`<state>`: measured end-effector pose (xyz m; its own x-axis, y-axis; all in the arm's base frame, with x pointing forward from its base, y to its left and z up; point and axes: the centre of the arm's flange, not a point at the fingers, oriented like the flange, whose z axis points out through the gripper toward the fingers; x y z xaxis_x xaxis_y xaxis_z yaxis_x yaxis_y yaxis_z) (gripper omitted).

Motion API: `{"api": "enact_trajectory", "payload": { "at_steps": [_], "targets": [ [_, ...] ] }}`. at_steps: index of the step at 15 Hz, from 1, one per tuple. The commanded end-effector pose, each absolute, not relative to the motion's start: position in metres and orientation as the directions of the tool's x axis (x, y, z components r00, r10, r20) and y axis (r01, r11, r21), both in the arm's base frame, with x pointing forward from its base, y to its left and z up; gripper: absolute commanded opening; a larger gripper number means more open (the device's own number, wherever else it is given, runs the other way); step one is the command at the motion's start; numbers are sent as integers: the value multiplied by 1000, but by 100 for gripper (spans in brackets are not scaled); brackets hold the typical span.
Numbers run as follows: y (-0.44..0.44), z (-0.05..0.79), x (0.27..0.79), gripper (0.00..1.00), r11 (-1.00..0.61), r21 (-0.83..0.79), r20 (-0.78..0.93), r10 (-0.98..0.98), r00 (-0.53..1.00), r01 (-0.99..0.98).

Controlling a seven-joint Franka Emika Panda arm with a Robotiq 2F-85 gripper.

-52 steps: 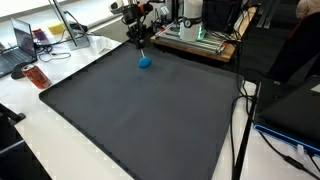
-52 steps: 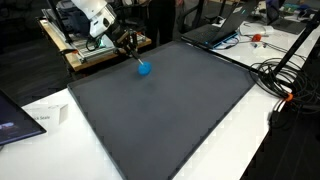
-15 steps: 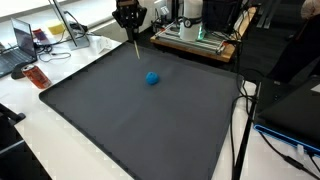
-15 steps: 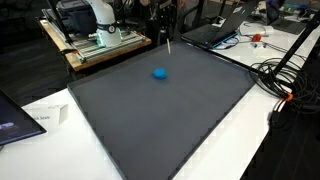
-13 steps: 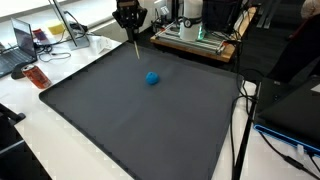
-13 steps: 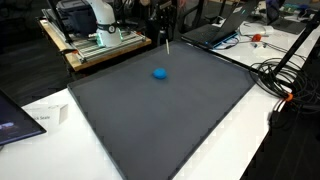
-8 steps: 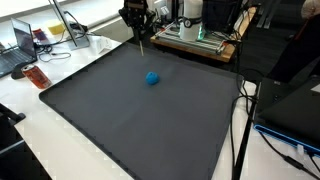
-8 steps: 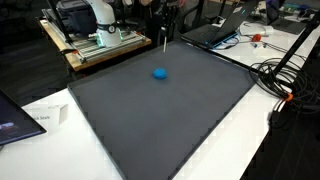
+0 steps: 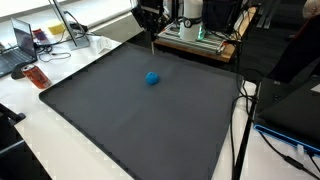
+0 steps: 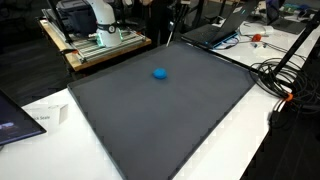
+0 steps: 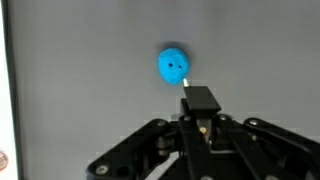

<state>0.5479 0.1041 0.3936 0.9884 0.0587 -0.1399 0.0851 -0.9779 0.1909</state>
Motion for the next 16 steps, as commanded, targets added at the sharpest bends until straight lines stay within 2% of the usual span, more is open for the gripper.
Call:
{"api": "enact_trajectory", "payload": {
  "at_steps": [1,16],
  "targets": [
    [130,394,576,3,-962,266,-179,12,984,60],
    [201,349,623,3,-868,494,-224,-76,972,46]
  ]
}}
